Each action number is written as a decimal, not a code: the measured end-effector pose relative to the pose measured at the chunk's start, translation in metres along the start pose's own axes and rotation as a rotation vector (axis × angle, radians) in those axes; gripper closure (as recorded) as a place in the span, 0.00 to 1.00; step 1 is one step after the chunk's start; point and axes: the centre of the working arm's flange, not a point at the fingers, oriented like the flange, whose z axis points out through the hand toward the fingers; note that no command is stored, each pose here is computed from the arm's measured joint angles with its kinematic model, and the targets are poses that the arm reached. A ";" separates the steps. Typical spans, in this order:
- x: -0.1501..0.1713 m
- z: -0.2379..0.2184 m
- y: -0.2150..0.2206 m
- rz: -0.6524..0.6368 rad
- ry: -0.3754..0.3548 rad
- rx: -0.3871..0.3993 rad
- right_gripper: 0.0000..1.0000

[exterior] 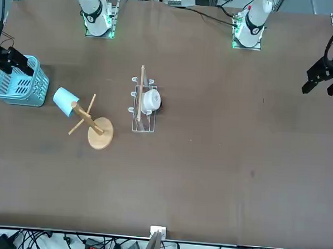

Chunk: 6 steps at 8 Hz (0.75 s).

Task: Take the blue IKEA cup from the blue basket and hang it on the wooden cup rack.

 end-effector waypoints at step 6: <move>0.001 0.013 -0.006 0.030 -0.055 -0.014 0.00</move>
